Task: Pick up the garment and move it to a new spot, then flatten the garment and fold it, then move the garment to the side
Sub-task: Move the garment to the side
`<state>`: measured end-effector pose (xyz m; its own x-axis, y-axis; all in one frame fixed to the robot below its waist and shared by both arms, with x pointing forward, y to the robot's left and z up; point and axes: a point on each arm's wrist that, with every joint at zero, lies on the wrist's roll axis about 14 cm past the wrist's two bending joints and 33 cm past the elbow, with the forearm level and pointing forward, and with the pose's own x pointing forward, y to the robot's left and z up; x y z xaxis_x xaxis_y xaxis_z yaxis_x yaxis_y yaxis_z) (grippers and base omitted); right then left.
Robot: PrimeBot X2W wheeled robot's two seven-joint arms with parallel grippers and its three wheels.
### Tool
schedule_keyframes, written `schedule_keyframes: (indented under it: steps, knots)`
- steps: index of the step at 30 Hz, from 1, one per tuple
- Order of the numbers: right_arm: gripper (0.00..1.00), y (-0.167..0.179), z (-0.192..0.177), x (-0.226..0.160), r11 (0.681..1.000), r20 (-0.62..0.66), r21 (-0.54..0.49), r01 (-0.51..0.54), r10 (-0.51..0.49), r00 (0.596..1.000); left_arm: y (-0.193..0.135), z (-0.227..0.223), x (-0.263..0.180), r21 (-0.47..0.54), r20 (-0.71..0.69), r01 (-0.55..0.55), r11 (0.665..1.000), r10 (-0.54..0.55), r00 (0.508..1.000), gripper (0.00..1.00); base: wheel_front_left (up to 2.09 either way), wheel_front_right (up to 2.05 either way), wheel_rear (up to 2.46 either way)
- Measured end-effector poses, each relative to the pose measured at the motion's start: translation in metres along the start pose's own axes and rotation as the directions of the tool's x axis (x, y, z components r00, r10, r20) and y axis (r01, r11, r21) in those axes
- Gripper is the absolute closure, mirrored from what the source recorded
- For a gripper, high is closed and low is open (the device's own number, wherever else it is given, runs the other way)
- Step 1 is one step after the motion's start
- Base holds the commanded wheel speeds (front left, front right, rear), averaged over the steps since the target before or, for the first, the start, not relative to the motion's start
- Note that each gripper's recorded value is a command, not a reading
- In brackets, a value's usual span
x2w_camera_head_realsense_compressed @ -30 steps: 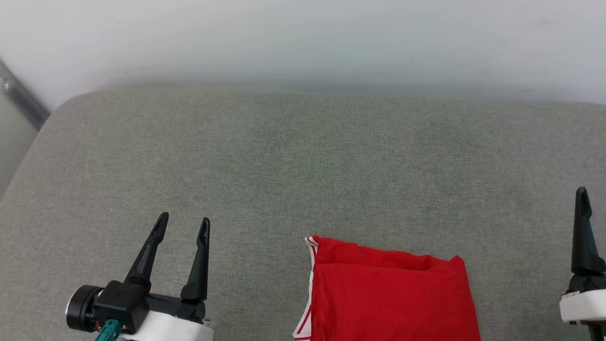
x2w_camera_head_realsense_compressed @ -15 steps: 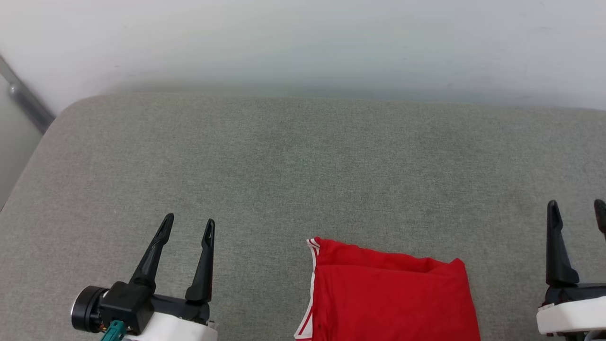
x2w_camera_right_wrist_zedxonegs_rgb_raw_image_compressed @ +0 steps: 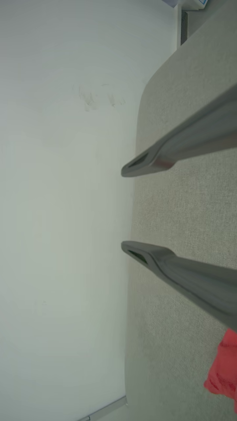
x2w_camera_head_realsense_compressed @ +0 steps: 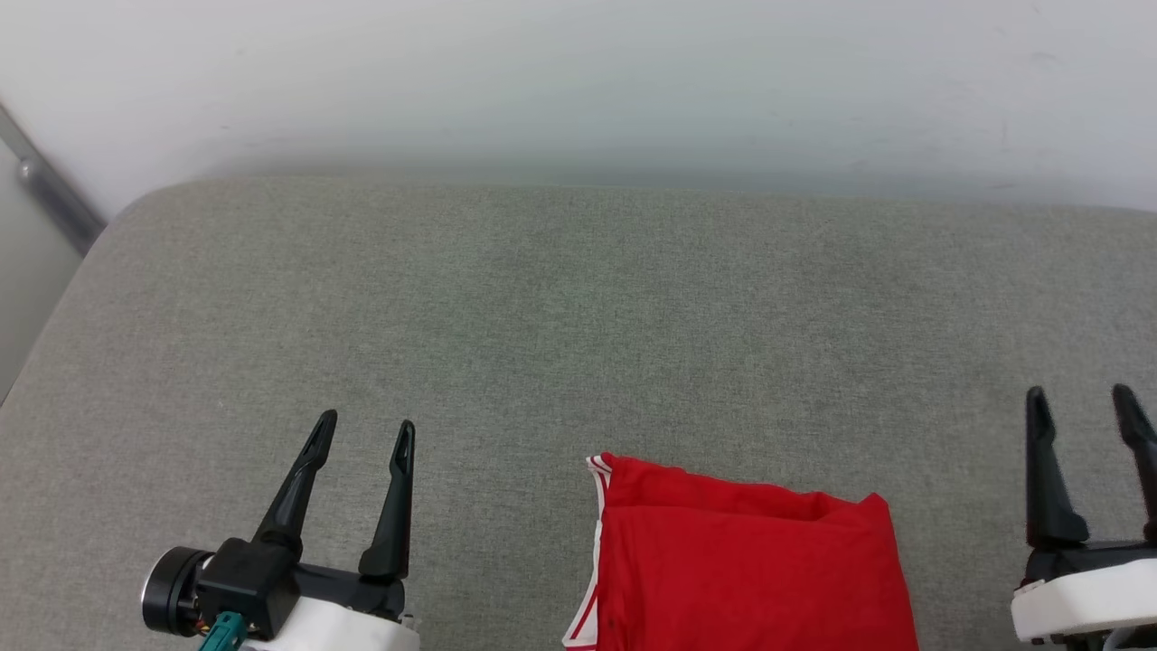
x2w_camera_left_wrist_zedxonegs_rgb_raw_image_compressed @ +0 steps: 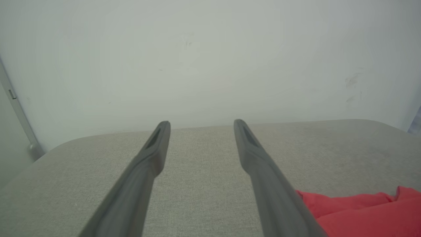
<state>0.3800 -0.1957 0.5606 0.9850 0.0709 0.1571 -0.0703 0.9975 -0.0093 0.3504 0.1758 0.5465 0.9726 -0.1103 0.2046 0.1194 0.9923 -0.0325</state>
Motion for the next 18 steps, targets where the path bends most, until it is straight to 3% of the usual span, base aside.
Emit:
schedule_keyframes:
  steps: [3, 6, 7, 11, 14, 18]
  knots:
    - [0.0, 0.012, -0.016, -0.001, 0.999, -0.089, 0.025, -0.043, 0.045, 0.995, 0.0, -0.001, 0.0, 0.0, -0.003, 0.0, 1.0, 0.0, 1.0, 0.0, 0.0, 0.0, 0.0]
    - [0.0, 0.024, -0.043, -0.007, 0.993, -0.254, 0.054, -0.1, 0.111, 0.961, 0.0, -0.004, 0.0, 0.0, -0.011, 0.001, 1.0, -0.001, 1.0, 0.0, 0.0, 0.0, 0.0]
    - [0.0, 0.034, -0.072, -0.017, 0.984, -0.445, 0.106, -0.147, 0.179, 0.878, 0.0, -0.007, 0.001, 0.002, -0.022, 0.003, 1.0, -0.002, 1.0, 0.0, 0.0, 0.0, 0.0]
    - [0.0, 0.048, -0.109, -0.048, 0.963, -0.69, 0.158, -0.219, 0.266, 0.673, 0.001, -0.012, 0.003, 0.002, -0.038, 0.0, 1.0, 0.0, 0.999, 0.0, 0.0, 0.0, 0.0]
    - [0.0, 0.052, -0.126, -0.066, 0.955, -0.798, 0.205, -0.216, 0.29, 0.528, 0.001, -0.015, 0.006, 0.002, -0.042, 0.001, 1.0, -0.001, 0.999, 0.0, 0.0, 0.0, 0.0]
    - [0.0, 0.049, -0.145, -0.079, 0.956, -0.881, 0.201, -0.215, 0.272, 0.387, 0.003, -0.02, 0.01, 0.003, -0.056, -0.002, 1.0, 0.003, 0.998, 0.0, 0.0, 0.0, 0.0]
